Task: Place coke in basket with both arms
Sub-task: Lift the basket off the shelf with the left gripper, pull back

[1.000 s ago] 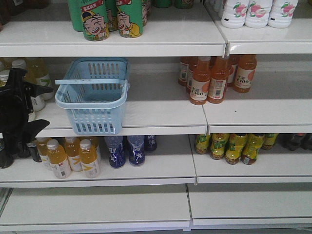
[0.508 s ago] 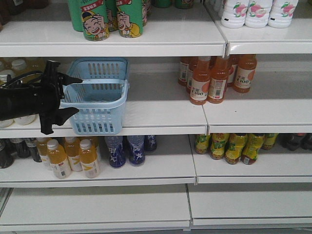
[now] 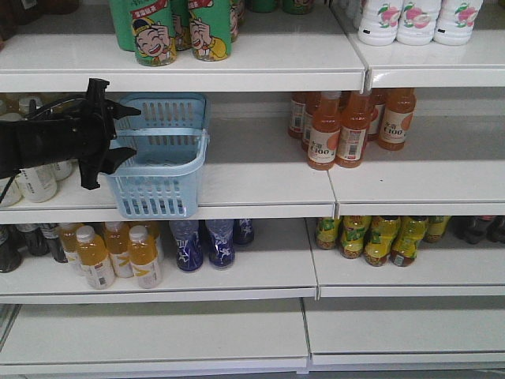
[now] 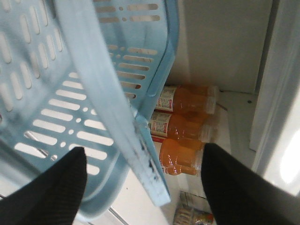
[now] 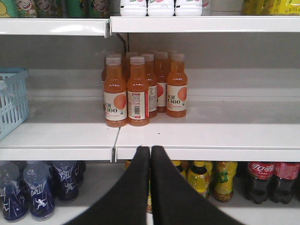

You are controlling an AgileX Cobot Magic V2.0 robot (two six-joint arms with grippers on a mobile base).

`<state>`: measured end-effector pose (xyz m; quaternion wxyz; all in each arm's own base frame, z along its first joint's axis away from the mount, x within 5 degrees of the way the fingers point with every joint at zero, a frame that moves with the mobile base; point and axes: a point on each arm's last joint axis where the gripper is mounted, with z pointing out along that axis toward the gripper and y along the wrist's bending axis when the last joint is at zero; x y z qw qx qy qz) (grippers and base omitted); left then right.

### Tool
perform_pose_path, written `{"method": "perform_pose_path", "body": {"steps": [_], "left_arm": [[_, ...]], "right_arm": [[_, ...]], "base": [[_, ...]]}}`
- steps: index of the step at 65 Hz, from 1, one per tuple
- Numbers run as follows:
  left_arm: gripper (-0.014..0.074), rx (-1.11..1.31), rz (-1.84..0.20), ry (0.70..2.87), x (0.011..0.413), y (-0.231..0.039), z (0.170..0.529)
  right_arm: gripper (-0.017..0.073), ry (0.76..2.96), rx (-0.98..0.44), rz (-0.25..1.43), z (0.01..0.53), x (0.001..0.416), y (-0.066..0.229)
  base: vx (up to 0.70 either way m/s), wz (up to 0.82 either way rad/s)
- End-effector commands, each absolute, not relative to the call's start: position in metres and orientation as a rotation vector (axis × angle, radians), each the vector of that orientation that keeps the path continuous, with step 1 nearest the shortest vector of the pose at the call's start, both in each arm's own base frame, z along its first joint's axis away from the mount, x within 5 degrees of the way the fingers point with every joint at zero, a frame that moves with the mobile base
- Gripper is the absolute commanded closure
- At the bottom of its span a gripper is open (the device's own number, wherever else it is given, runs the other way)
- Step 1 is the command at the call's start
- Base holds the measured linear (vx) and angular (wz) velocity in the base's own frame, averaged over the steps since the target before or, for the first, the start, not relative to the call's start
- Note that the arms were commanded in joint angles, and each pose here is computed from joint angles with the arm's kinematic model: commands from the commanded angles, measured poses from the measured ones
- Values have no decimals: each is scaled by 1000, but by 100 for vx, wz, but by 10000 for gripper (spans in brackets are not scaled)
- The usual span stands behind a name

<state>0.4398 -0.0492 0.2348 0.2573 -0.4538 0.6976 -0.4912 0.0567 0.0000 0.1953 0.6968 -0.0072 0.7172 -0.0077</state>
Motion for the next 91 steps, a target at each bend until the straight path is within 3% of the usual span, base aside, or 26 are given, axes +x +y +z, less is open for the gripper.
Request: {"method": "perform_pose_path", "body": {"steps": [1,9,15,30,42,64,79,91], "left_arm": [[108,-1190,-1448,1787,449,-54,267],[148,-1140,-1501,1794,463,-58,266],[232,-1109,-1541,1807,472,-62,262],[603,-1042,-1655,1856,475,-71,257],[601,-848,-1745,1907,468,-79,263],[601,-426,-2137,1989,435,-98,285],[601,-64,-1864,2148,400,-108,326],[601,136,-1708,2289,362,-130,356]], "right_arm": [[569,1520,-16,-30,200,56,0],[569,1520,-16,-30,200,56,0],[569,1520,-16,-30,200,56,0],[569,1520,-16,-30,200,56,0],[569,1520,-16,-30,200,56,0],[569,1520,-16,-30,200,56,0],[569,1520,-16,-30,200,56,0],[569,1520,-16,-30,200,56,0]], "base": [[0,0],[0,0],[0,0],[0,0],[0,0],[0,0],[0,0],[0,0]]}}
